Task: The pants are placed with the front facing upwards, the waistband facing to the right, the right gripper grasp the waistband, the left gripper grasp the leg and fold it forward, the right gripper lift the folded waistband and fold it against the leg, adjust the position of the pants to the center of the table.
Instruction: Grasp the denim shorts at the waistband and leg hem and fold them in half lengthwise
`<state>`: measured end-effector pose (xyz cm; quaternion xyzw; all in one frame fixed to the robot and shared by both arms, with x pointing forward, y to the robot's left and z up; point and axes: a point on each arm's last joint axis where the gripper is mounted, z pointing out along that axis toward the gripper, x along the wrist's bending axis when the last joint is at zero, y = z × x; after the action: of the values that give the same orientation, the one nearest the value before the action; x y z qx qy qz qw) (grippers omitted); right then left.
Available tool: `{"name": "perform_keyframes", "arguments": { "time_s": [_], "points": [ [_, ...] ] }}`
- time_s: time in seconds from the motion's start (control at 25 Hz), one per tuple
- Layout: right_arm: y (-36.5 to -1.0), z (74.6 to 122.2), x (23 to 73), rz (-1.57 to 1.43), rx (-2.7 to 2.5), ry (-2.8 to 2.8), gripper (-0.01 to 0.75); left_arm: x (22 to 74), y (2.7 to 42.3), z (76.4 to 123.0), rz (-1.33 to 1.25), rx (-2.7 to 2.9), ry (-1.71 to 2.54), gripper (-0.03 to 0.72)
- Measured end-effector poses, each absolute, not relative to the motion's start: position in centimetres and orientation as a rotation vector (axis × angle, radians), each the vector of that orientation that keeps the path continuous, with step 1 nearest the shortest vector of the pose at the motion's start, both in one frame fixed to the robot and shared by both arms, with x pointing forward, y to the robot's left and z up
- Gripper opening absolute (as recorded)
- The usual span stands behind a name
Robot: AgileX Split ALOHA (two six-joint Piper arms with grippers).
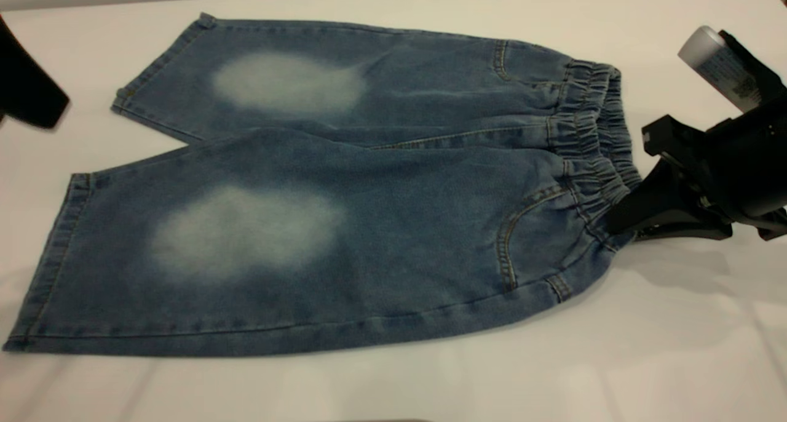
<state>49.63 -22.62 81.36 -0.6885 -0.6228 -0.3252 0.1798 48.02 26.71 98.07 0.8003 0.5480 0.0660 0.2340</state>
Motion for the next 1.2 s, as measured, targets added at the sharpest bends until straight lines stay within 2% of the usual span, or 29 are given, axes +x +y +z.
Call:
{"name": "perform_keyframes", "arguments": {
  "time_s": [0.2, 0.4, 0.64, 1.2],
  "points": [
    [-22.6, 81.4, 49.7, -0.932, -1.949, -1.753, 0.048, 48.4, 25.0, 94.6, 0.152, 2.505, 1.421, 0.488],
    [-22.5, 81.5, 49.7, -0.945, -1.944, -1.744, 0.048, 49.0, 25.4, 91.8, 0.203, 2.714, 1.490, 0.486],
    [-22.5, 81.5, 49.8, -0.949, -1.941, -1.746, 0.048, 49.4, 25.4, 87.8, 0.088, 2.786, 1.550, 0.486],
    [-22.5, 81.5, 49.8, -0.951, -1.937, -1.749, 0.048, 50.1, 25.5, 84.3, 0.096, 2.886, 1.424, 0.486]
  ]
}}
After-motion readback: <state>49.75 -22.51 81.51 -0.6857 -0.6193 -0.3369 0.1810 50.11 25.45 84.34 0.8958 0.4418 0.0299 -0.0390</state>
